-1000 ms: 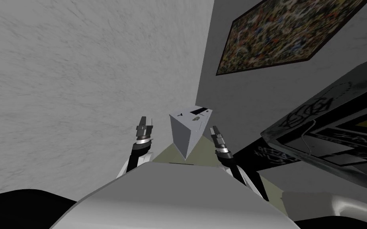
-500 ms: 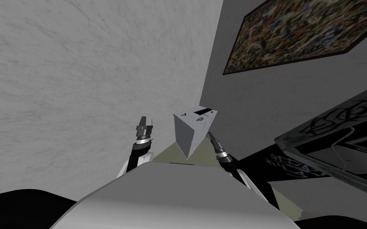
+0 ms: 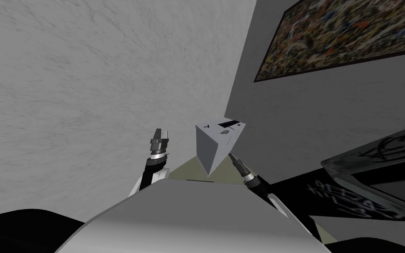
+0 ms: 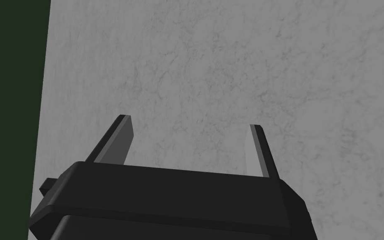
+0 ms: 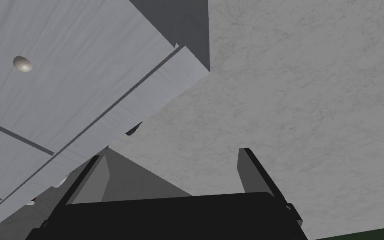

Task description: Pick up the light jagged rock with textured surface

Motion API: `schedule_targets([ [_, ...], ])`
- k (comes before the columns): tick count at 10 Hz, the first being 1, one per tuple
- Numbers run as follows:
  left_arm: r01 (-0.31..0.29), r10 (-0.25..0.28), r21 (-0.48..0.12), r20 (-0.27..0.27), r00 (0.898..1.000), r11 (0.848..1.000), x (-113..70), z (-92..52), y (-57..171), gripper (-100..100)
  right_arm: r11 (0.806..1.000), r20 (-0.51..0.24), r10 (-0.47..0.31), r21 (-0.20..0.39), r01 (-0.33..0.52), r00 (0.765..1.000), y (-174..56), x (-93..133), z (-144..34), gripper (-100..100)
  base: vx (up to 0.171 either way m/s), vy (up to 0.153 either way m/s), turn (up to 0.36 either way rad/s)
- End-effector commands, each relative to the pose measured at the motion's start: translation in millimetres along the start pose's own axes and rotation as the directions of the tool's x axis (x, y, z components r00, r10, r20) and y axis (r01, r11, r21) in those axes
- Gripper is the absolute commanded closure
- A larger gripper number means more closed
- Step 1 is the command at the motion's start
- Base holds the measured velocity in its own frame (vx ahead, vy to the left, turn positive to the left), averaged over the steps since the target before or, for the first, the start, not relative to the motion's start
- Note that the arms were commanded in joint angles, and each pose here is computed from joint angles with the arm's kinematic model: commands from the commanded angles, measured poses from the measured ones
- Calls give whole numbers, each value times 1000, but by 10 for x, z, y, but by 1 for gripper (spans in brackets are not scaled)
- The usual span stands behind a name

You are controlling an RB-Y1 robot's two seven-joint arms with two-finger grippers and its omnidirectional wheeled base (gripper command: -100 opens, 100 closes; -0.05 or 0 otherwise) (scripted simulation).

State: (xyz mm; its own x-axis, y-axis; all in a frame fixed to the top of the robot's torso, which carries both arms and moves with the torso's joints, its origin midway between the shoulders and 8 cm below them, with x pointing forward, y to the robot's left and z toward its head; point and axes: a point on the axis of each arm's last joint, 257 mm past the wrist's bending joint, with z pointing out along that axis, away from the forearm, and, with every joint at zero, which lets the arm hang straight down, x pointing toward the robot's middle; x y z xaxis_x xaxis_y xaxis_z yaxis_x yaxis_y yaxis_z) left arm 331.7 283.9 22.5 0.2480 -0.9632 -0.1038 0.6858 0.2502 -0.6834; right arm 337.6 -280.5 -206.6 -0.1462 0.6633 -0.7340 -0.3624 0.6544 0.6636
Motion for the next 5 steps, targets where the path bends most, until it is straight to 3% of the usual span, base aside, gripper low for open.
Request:
schedule_targets([
  [1,0,0,0,0,1000,1000,0,0,0,0,997,-82,-75,16,77,994,-171,143,-150,-100,-38,7,213],
  [3,0,0,0,0,1000,1000,0,0,0,0,995,-118,-86,49,92,989,-355,186,-252,-100,-28,0,77],
  [4,0,0,0,0,1000,1000,0,0,0,0,986,-193,-152,43,163,969,-463,283,-387,-100,-32,6,244],
  [5,0,0,0,0,1000,1000,0,0,0,0,982,-216,-152,75,171,964,-620,313,-486,-100,-35,1,169],
])
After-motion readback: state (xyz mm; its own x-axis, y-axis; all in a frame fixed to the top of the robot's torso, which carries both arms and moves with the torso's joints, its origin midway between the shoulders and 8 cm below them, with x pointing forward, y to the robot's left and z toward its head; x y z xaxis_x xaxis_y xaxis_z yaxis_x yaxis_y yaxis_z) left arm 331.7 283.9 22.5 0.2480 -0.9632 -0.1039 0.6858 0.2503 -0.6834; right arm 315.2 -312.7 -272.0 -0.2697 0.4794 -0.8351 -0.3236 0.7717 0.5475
